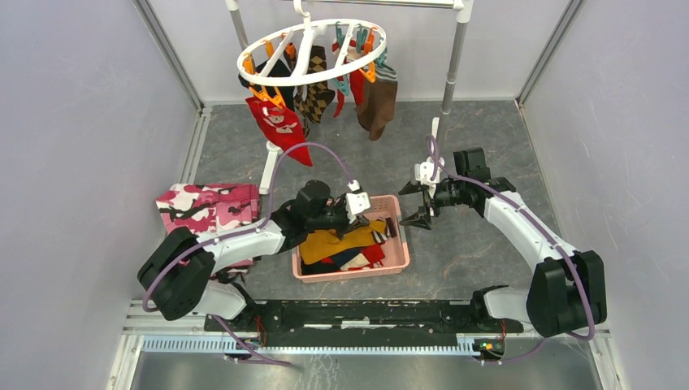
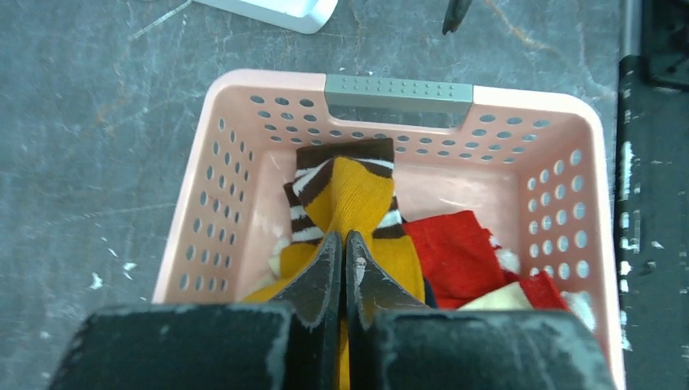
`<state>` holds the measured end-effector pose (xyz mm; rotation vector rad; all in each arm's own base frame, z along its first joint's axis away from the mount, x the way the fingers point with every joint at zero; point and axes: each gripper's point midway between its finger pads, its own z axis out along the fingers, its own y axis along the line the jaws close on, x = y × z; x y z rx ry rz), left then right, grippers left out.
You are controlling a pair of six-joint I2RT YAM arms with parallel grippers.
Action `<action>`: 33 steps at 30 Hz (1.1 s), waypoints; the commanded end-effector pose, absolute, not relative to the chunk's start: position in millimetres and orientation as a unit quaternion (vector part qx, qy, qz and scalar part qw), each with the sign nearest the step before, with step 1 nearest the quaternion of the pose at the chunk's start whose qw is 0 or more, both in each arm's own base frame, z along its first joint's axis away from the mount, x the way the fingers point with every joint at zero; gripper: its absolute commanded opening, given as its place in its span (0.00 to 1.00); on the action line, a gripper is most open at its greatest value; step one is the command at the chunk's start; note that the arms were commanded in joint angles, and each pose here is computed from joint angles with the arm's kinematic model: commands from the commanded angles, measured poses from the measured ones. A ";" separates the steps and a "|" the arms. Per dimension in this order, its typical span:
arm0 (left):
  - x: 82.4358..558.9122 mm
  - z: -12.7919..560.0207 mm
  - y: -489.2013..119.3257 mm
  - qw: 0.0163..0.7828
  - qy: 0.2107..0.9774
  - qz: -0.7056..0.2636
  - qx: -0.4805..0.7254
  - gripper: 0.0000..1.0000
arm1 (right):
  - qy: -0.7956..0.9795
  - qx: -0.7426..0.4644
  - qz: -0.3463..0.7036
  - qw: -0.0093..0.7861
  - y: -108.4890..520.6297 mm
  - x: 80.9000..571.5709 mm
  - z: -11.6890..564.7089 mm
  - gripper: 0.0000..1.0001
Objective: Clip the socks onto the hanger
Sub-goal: Pick up the sock from the bin.
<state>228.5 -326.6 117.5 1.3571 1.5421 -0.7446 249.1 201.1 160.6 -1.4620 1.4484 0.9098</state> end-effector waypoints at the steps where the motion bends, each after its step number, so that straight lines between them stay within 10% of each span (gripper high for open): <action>1: 217.8 146.9 -330.1 0.459 0.634 -0.402 0.476 0.02 | 0.534 -0.612 0.364 0.455 204.5 242.0 176.3 0.88; 22: 218.9 209.4 -310.2 0.450 0.636 -0.566 0.269 0.02 | 0.527 -0.645 0.368 0.413 248.0 220.9 146.7 0.84; 29: 218.2 221.7 -302.8 0.464 0.624 -0.573 0.259 0.02 | 0.562 -0.635 0.334 0.412 249.5 236.8 143.3 0.67; 33: 216.0 224.0 -298.3 0.469 0.621 -0.572 0.257 0.02 | 0.564 -0.629 0.341 0.413 252.1 237.8 146.9 0.40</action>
